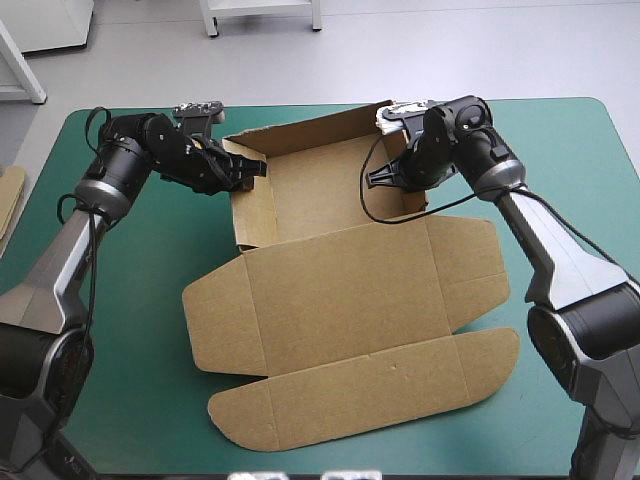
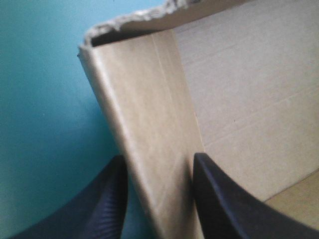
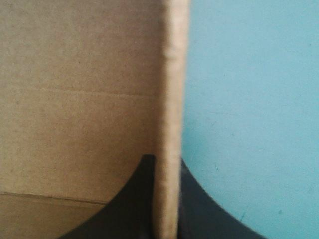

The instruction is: Fold the box

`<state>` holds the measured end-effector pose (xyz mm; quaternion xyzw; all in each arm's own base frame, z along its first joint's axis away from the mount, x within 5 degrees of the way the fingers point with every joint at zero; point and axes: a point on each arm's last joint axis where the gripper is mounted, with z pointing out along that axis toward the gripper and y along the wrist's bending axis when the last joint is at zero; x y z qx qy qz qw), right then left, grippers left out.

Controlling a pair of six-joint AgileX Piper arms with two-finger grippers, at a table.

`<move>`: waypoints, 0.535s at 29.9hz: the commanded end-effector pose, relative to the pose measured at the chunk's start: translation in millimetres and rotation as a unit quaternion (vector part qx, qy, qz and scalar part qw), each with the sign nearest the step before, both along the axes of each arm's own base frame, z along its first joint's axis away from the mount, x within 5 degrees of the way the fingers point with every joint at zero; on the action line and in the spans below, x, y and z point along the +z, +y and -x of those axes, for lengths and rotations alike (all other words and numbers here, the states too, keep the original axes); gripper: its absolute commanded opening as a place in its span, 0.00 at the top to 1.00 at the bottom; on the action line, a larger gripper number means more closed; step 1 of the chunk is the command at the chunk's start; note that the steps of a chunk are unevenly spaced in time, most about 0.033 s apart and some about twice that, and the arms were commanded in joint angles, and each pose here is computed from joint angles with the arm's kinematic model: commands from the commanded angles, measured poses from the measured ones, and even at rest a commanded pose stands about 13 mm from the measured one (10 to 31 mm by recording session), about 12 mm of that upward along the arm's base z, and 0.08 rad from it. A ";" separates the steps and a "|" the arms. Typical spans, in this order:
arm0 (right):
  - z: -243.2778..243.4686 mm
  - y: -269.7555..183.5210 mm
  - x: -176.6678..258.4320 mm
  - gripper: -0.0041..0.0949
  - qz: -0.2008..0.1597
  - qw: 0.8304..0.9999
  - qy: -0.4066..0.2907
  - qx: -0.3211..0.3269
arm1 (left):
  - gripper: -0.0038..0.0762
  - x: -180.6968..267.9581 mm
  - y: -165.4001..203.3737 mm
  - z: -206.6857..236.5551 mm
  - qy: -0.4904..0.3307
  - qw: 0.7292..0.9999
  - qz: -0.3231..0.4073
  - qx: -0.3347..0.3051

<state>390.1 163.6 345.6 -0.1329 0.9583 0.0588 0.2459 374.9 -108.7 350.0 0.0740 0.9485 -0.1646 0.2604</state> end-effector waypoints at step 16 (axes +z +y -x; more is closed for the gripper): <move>11.8 -2.9 36.7 0.96 -0.029 0.998 -0.051 0.002 | 0.95 31.5 -16.1 11.5 -0.045 0.998 0.054 0.003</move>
